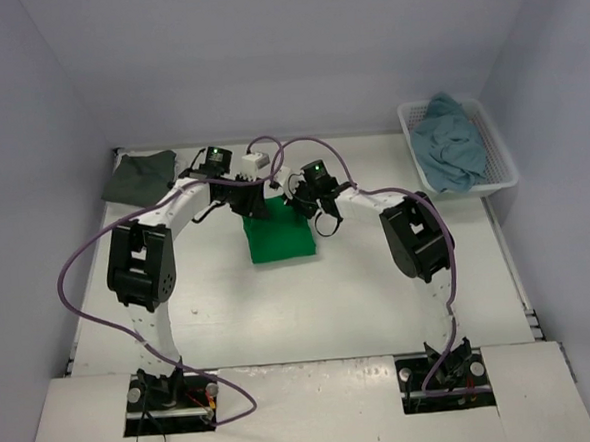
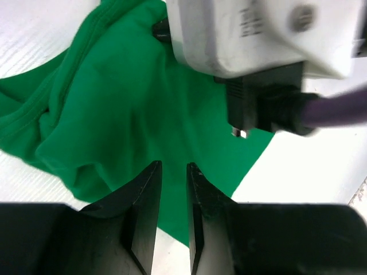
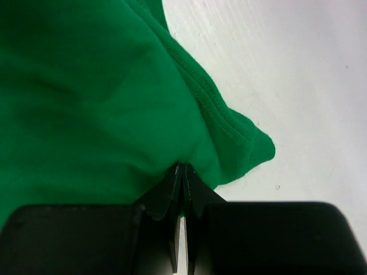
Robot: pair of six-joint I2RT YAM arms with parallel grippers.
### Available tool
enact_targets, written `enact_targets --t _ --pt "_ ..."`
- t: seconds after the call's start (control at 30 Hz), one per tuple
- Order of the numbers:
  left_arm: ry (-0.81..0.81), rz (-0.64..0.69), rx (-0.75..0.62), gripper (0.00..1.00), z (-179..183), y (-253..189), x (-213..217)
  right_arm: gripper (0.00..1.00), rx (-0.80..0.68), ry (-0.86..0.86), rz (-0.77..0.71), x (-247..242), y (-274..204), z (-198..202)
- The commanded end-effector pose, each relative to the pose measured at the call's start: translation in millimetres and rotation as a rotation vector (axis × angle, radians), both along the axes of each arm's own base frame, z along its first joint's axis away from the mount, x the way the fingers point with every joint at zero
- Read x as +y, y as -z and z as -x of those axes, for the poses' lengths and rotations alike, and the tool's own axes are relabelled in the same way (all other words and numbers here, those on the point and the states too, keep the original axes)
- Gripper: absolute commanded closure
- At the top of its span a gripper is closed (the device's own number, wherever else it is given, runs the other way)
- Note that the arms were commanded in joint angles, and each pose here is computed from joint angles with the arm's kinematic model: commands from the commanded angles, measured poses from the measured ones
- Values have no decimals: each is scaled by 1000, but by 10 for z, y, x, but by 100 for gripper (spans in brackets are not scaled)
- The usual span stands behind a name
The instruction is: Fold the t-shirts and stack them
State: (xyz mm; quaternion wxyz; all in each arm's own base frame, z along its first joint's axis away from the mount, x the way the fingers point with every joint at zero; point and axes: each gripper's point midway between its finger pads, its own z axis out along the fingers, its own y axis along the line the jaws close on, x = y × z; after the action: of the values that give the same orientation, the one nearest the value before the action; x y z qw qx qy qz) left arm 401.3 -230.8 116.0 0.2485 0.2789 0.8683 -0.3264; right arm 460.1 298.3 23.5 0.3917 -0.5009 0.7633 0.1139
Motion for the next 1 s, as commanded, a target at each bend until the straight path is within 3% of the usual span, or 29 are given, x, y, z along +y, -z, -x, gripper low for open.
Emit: enact_targets --t 0.0,0.23,0.37,0.57,0.8,0.97 --pt "15 72 -94 81 -176 -272 -120 100 -32 -12 -53 79 -146 -159" --pt "6 43 -107 82 -327 -116 -116 100 -28 -14 -66 81 -186 -176" --pt "-4 26 -111 82 -394 -63 -106 90 -30 -19 -72 62 -351 -121" --pt "-2 22 -121 82 -407 -76 -115 87 -58 -22 -101 2 -723 24" --pt "11 7 -114 82 -344 -38 -147 85 -107 -26 -141 -65 -1225 180" --pt "15 0 -141 82 -339 -128 -187 89 -108 -40 -148 -56 -1316 222"
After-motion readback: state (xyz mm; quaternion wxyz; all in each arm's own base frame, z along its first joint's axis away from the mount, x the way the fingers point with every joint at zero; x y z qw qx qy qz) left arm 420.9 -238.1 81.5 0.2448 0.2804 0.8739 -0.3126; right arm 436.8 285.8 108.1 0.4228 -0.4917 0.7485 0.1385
